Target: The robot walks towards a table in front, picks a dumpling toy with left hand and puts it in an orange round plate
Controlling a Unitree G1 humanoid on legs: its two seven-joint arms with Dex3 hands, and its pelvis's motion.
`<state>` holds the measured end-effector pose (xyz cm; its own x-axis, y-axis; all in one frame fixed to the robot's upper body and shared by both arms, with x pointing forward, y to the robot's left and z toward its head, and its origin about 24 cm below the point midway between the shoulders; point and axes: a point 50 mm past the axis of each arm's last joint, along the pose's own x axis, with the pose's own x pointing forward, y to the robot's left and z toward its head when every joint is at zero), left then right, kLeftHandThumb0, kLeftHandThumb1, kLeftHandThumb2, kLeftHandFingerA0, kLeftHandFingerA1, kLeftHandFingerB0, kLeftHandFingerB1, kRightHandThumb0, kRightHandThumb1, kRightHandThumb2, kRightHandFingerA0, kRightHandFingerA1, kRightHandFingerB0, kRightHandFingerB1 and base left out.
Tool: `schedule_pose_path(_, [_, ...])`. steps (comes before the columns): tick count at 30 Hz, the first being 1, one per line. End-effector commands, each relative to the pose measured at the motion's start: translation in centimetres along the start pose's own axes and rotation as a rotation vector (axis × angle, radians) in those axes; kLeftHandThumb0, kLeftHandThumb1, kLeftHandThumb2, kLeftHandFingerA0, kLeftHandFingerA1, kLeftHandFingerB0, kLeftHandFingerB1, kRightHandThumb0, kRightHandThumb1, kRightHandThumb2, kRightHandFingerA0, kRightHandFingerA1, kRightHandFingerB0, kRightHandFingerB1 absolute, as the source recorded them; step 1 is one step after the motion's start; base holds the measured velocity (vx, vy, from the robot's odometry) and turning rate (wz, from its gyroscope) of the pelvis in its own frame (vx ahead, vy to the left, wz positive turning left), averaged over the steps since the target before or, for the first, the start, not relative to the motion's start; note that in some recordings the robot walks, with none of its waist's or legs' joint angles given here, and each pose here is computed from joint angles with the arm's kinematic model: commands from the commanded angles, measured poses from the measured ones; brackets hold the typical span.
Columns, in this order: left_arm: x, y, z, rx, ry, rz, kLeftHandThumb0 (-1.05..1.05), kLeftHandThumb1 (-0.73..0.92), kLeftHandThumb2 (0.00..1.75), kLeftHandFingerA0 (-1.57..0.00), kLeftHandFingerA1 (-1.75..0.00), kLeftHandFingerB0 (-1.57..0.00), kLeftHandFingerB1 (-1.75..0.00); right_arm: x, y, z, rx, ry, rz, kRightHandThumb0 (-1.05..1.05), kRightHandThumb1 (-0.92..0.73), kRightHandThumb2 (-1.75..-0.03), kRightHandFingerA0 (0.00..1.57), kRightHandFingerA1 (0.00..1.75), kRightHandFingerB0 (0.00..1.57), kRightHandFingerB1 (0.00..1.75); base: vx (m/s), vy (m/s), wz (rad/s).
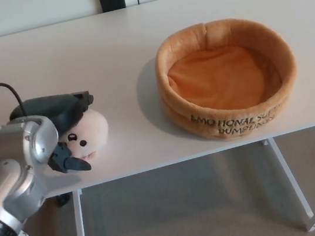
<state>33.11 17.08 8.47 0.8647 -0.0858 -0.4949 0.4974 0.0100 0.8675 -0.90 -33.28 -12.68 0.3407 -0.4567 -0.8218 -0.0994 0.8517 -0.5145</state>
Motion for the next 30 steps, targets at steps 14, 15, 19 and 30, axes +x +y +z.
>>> schedule_pose_path(14, [1.7, -3.0, 0.4, 0.020, -0.020, 0.039, -0.24, 0.54, 0.56, -0.78, -0.85, -0.21, -0.29, 0.3, -0.3, 0.7, 0.004, -0.012, -0.001, -0.42, -0.55, -0.57, 0.92, 0.80, 0.55, 0.37, 0.00, 0.000, 0.00])
schedule_pose_path(15, [1.7, -3.3, 0.4, 0.005, -0.025, 0.040, -0.13, 0.68, 0.60, -0.80, -0.99, -0.56, -0.38, 0.3, -0.3, 0.7, 0.004, -0.011, -0.001, -0.43, -0.55, -0.57, 0.92, 0.77, 0.56, 0.37, 0.00, 0.000, 0.00])
schedule_pose_path(19, [1.8, -3.7, 0.1, 0.008, 0.004, 0.017, -0.17, 0.57, 0.57, -0.79, -1.22, -0.75, -0.49, 0.3, -0.3, 0.8, -0.013, -0.021, 0.002, -0.44, -0.56, -0.57, 0.90, 0.75, 0.57, 0.38, 0.00, 0.000, 0.00])
schedule_pose_path(30, [1.7, -4.1, -0.4, 0.031, -0.023, 0.080, -0.18, 0.70, 0.54, -0.55, -1.63, -0.74, -0.74, 0.4, -0.4, 0.8, 0.003, -0.013, 0.005, -0.45, -0.58, -0.58, 0.91, 0.68, 0.56, 0.38, 0.00, 0.000, 0.00])
